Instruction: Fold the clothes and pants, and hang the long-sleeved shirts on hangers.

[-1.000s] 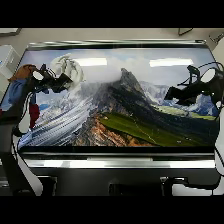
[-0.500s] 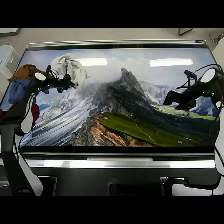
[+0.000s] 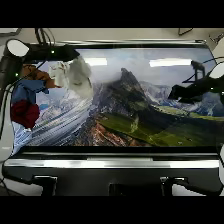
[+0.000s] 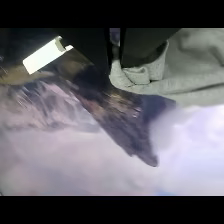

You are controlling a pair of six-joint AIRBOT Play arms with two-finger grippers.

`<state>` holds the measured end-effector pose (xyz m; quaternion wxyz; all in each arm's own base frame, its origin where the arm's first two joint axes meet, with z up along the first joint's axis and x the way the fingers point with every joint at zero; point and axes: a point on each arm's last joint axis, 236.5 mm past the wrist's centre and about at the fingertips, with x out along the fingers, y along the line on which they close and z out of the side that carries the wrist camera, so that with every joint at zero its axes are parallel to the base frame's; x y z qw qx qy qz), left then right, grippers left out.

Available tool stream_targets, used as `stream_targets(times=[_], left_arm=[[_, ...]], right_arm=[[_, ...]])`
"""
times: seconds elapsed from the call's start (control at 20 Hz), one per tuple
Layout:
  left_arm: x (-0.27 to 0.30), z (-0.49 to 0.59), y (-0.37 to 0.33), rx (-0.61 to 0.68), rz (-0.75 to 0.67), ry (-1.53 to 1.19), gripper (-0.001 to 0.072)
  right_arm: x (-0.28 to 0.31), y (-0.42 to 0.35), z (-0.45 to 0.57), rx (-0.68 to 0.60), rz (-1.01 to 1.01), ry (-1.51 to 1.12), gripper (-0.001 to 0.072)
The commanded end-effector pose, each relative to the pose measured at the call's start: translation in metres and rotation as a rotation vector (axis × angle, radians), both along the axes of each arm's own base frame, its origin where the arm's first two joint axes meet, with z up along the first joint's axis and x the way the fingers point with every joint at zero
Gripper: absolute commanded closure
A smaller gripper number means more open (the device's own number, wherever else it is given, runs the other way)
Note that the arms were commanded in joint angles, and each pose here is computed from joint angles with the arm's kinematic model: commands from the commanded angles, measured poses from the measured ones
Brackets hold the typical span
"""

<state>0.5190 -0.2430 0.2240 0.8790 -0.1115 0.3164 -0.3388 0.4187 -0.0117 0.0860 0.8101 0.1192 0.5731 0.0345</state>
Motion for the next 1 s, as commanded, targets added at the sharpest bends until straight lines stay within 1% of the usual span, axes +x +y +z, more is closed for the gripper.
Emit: stream_targets(times=[0.0, 0.05, 0.15, 0.2, 0.3, 0.35, 0.4, 0.45, 0.5, 0.55, 0.65, 0.7, 0.75, 0.85, 0.95], left_arm=[[-0.121, 0.045, -0.103, 0.035, -0.273, -0.115, 0.0688], [-0.149, 0.033, -0.139, 0.025, -0.344, -0.093, 0.0688], [-0.199, -0.011, -0.209, 0.006, -0.442, -0.035, 0.0688], [-0.218, -0.043, -0.238, 0.007, -0.464, 0.005, 0.0688], [-0.246, -0.117, -0.281, 0.001, -0.432, 0.174, 0.0685], [-0.258, -0.153, -0.294, 0.018, -0.416, 0.273, 0.0585], [-0.265, -0.177, -0.299, 0.027, -0.4, 0.358, 0.0239], [-0.266, -0.19, -0.299, 0.022, -0.374, 0.45, 0.0007], [-0.256, -0.193, -0.288, 0.034, -0.361, 0.491, -0.0005], [-0.232, -0.187, -0.268, 0.045, -0.331, 0.498, -0.0005], [-0.169, -0.169, -0.203, 0.077, -0.258, 0.485, -0.0005], [-0.138, -0.161, -0.162, 0.096, -0.209, 0.492, -0.0005], [-0.11, -0.159, -0.11, 0.116, -0.136, 0.525, -0.0005], [-0.085, -0.176, -0.002, 0.196, 0.001, 0.651, -0.0005], [-0.086, -0.202, 0.09, 0.243, 0.126, 0.804, -0.0004]], right_arm=[[0.021, -0.016, 0.103, -0.104, -0.031, -0.349, 0.015], [0.023, -0.022, 0.144, -0.142, -0.053, -0.486, 0.015], [0.016, -0.029, 0.216, -0.195, -0.092, -0.727, 0.015], [0.009, -0.029, 0.241, -0.209, -0.104, -0.806, 0.015], [-0.008, -0.027, 0.262, -0.215, -0.105, -0.854, 0.015], [-0.015, -0.024, 0.254, -0.212, -0.096, -0.812, 0.0149], [-0.022, -0.022, 0.237, -0.205, -0.08, -0.735, 0.0149], [-0.032, -0.019, 0.212, -0.195, -0.059, -0.623, 0.0148], [-0.043, -0.016, 0.185, -0.183, -0.036, -0.495, 0.0148], [-0.058, -0.013, 0.155, -0.165, -0.011, -0.349, 0.0143], [-0.084, 0.0, 0.103, -0.101, 0.04, -0.103, 0.0125], [-0.096, 0.011, 0.077, -0.048, 0.065, -0.01, 0.0049], [-0.106, 0.023, 0.053, 0.011, 0.084, 0.067, 0.0007], [-0.137, 0.046, -0.001, 0.125, 0.11, 0.247, 0.0007], [-0.169, 0.059, -0.047, 0.194, 0.105, 0.392, 0.0015]])
